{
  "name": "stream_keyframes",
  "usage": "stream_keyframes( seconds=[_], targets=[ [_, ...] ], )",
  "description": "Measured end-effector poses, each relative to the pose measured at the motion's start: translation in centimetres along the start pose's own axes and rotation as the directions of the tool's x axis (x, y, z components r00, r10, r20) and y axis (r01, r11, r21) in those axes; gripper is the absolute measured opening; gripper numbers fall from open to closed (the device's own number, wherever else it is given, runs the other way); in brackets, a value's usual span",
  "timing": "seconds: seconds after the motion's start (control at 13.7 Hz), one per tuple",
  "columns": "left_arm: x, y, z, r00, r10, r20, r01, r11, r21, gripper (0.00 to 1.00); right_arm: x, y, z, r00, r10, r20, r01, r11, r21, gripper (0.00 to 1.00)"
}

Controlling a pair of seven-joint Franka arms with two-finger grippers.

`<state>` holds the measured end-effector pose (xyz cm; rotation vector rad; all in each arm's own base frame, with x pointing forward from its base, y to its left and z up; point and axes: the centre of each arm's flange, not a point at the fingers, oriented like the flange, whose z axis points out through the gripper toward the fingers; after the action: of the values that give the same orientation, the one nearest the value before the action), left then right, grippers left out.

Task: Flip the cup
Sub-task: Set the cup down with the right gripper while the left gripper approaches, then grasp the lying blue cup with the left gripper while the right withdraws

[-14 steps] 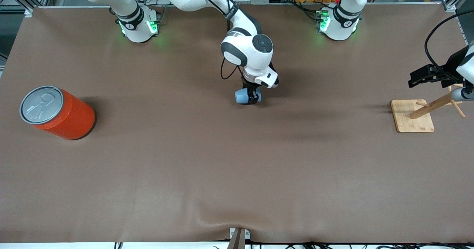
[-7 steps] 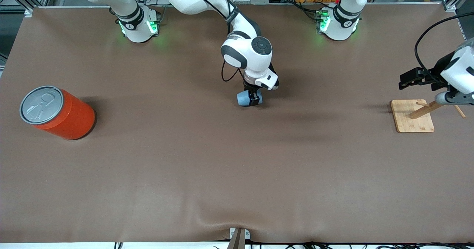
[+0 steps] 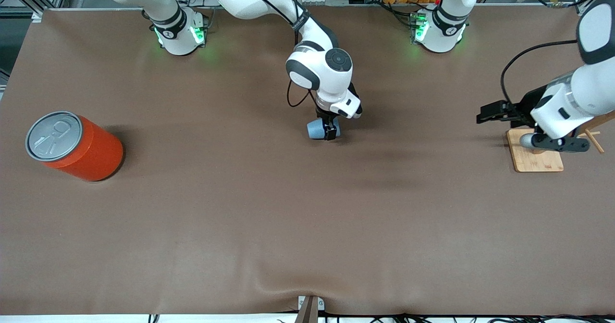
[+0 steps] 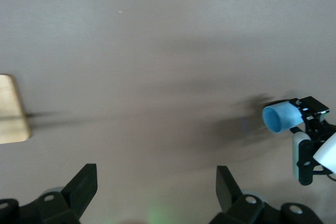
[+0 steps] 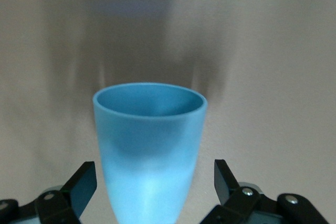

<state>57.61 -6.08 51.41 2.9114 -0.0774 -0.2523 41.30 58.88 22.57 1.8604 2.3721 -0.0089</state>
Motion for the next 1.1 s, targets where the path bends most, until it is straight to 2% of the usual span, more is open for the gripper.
stream_keyframes(
  seconds=[0.29,0.51,0.73,0.88,1.1],
  targets=[
    [1.0,1.4,6.1,0.999,-0.026,-0.046,0.021,0.995,-0.101,1.00,-1.8,2.0,-6.2,0.999,0.037,-0.005,-0.037,0.999,0.014,1.00],
    [1.0,2.8,11.6,0.991,-0.101,-0.093,0.079,0.973,-0.218,1.00,-6.2,4.2,-13.8,0.996,0.072,-0.046,-0.070,0.997,0.033,1.00],
    [0.0,4.7,16.8,0.971,-0.213,-0.109,0.165,0.925,-0.341,1.00,-12.9,6.5,-19.8,0.986,0.157,-0.064,-0.154,0.987,0.051,1.00],
    [-0.9,6.3,19.6,0.961,-0.265,-0.079,0.213,0.890,-0.402,1.00,-18.3,8.0,-22.5,0.969,0.238,-0.064,-0.233,0.970,0.076,1.00],
    [-1.1,8.2,22.1,0.942,-0.333,-0.034,0.276,0.832,-0.481,1.00,-27.3,9.7,-25.1,0.933,0.359,-0.035,-0.353,0.928,0.117,1.00]
  ],
)
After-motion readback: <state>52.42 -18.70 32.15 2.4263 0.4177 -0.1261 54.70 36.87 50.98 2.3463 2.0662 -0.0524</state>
